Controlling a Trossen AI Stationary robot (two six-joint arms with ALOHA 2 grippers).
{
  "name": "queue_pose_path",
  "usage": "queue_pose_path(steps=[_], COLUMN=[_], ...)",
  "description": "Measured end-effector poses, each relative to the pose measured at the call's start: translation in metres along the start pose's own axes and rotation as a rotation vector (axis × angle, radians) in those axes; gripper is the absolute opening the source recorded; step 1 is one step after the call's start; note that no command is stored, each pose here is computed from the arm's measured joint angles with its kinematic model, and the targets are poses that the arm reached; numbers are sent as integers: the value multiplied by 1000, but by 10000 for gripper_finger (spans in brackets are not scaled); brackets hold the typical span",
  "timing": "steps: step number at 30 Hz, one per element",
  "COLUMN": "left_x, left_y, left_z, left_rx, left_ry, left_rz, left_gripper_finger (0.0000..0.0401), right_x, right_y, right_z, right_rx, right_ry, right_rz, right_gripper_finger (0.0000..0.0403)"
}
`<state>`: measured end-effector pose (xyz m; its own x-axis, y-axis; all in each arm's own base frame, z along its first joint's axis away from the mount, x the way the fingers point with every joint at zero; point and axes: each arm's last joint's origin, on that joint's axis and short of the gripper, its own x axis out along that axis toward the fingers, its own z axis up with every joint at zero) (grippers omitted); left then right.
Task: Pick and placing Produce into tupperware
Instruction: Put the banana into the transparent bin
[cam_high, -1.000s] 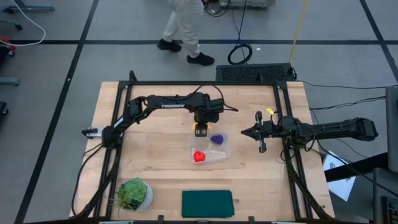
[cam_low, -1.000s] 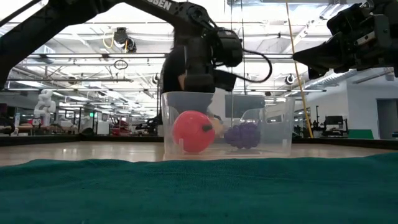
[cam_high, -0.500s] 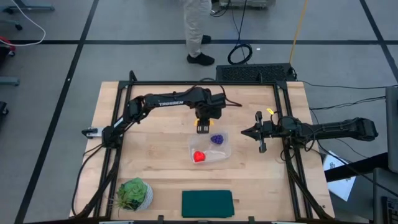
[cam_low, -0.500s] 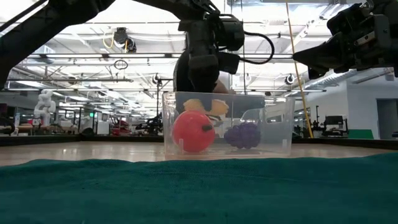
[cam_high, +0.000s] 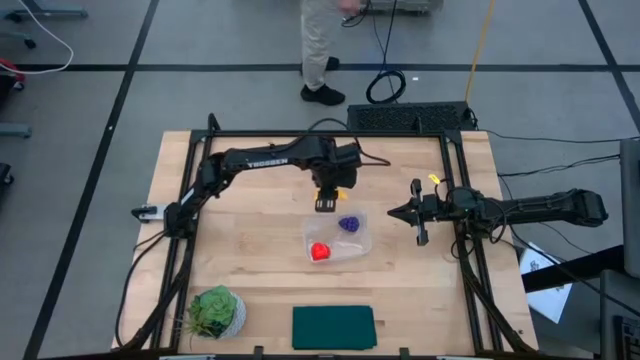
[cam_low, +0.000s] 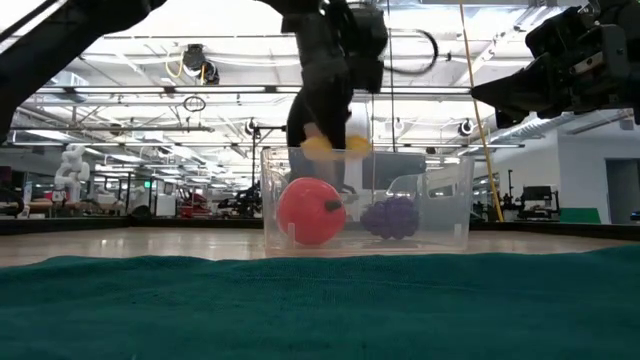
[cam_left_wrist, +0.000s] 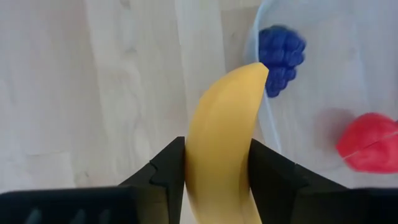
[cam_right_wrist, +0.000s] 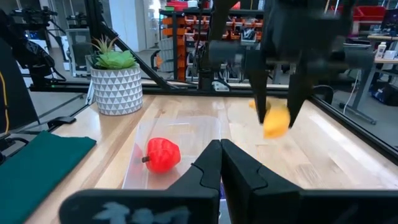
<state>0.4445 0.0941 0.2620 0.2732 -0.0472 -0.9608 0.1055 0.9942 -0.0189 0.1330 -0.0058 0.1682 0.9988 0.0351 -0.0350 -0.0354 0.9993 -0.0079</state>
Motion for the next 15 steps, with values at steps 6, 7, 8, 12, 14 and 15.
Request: queue_pose_path(steps=[6,7,8,12,14,15], left_x=[-34,-39,-43,-60,-65,-67], left_y=[-5,-5,-6,-9,-10,-10], left_z=[-1,-2,-2,-5,-4,-5], left_rx=[-3,-5,-3,0,3,5], left_ry=[-89,-99,-109,-152,-179,-186], left_rz=[25,28,31,31,25,21], left_gripper_finger=[140,141,142,142,142,142], right_x=[0,0,0,0,0,0], right_y=[0,0,0,0,0,0], right_z=[0,0,0,0,0,0], right_rx=[0,0,0,0,0,0], right_ry=[-2,-2,-2,-2,-1,-2], right_rz=[0,0,0,0,0,0], right_gripper_finger=[0,0,0,0,0,0])
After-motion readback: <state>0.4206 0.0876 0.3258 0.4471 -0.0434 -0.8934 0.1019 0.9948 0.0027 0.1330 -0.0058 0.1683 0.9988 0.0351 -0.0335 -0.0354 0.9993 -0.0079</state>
